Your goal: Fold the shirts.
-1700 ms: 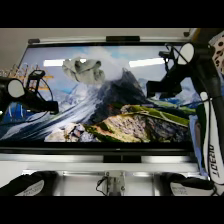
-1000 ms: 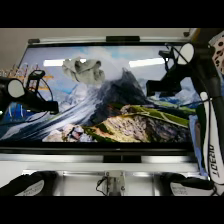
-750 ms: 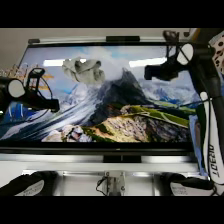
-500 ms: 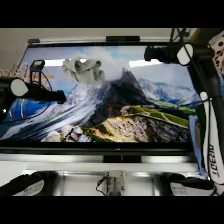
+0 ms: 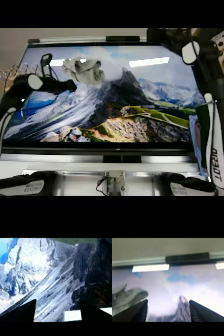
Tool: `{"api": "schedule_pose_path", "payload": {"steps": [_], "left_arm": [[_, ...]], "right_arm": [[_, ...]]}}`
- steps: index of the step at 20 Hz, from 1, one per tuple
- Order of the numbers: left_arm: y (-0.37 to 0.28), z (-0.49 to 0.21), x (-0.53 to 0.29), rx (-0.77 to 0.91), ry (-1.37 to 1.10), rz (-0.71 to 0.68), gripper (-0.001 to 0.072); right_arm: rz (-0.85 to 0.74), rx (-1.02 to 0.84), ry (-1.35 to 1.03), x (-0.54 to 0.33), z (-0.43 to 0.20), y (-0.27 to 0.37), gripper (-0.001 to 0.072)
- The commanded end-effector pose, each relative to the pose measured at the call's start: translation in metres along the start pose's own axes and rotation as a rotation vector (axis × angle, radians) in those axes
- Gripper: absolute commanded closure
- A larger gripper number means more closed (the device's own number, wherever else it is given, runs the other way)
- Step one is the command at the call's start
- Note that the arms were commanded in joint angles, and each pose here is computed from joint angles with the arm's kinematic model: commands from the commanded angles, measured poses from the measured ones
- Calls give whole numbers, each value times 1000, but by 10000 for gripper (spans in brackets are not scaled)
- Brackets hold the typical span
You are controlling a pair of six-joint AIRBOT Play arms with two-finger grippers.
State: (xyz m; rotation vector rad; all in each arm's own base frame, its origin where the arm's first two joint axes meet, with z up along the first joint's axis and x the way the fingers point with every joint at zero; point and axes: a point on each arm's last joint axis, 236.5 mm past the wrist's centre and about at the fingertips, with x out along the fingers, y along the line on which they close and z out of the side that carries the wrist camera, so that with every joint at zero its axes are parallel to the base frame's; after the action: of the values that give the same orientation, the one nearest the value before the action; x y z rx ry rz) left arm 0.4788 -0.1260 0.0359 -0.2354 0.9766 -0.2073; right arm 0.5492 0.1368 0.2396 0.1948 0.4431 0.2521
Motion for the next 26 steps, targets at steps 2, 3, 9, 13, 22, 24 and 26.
{"api": "schedule_pose_path", "payload": {"steps": [2,3,9,13,22,24,26], "left_arm": [[27,41,66,-47,4,21,101],[36,47,82,-60,22,28,101],[80,65,146,-256,43,54,100],[74,78,170,-318,-39,-7,104],[54,127,146,-317,-172,-85,669],[25,165,91,-160,-282,-110,670],[-23,199,5,27,-401,-143,670]], "right_arm": [[-85,-49,549,-16,-131,-26,92],[-96,-46,638,-20,-152,-30,92],[-50,13,787,-10,-196,-21,92],[-21,39,794,-6,-200,-14,92],[11,64,697,10,-183,-6,92],[39,88,671,13,-178,2,92],[49,90,664,8,-173,5,95]]}}
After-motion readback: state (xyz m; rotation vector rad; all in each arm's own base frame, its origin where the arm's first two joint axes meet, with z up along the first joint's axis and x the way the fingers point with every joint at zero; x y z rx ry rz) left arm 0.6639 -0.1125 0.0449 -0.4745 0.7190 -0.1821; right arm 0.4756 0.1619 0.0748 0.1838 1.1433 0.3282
